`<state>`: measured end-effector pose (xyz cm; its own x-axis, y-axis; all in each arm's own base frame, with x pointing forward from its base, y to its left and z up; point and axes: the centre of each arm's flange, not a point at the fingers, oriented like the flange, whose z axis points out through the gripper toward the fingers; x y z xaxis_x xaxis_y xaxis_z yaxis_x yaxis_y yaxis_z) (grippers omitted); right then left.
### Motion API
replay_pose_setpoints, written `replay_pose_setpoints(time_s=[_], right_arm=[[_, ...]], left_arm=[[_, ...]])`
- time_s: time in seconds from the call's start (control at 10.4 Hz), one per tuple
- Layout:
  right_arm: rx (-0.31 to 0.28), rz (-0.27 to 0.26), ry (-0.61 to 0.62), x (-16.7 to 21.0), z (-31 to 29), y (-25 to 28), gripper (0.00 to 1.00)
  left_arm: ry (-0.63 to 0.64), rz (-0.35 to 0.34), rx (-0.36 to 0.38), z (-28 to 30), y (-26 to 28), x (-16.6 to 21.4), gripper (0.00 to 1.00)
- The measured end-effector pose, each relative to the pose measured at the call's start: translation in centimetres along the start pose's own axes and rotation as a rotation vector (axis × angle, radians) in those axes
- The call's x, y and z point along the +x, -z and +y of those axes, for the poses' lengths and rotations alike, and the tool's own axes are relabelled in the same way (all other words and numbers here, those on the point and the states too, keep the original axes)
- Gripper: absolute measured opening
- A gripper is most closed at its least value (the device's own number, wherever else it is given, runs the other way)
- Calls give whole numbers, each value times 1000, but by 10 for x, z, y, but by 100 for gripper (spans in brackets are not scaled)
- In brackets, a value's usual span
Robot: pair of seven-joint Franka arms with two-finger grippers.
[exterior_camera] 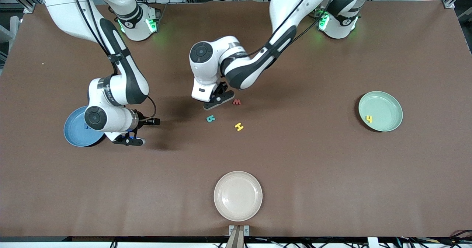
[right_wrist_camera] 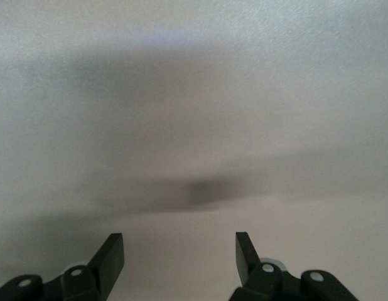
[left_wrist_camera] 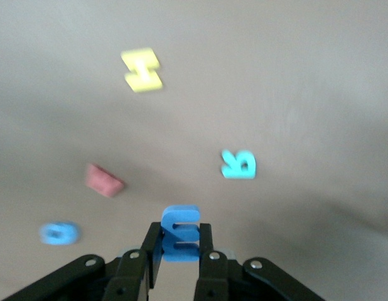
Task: Sort uppercase to blue plate, lowercase to green plate
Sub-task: 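Carry the e to the green plate while the right gripper reaches the H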
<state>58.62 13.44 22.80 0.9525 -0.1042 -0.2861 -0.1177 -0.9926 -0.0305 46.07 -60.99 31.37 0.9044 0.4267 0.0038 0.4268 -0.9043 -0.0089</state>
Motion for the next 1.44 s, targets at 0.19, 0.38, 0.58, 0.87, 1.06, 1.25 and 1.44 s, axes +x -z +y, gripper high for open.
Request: replay_pose_setpoints(time_s=[0.19,0.38,0.58,0.87,1.06,1.25,1.44], right_arm=[[9,-4,-36,-9,-26,-4,81],[23,16,-90,-20,-67,-13,81],[41,37,-156,-37,-116,-29,81],[69,54,-278,-65,-183,-41,81],[96,54,-382,-80,-227,-38,81],[113,51,-458,-93,-265,-41,81],[125,48,-520,-97,-291,-48,81]], left_arm=[[-107,35,34,-41,86,77,27],[-236,31,96,-105,143,164,27],[-349,-12,157,-173,168,239,27],[-447,-110,207,-279,160,333,27],[-483,-138,193,-340,141,367,27],[-523,-108,167,-391,128,376,27],[-514,-110,165,-420,115,361,27]])
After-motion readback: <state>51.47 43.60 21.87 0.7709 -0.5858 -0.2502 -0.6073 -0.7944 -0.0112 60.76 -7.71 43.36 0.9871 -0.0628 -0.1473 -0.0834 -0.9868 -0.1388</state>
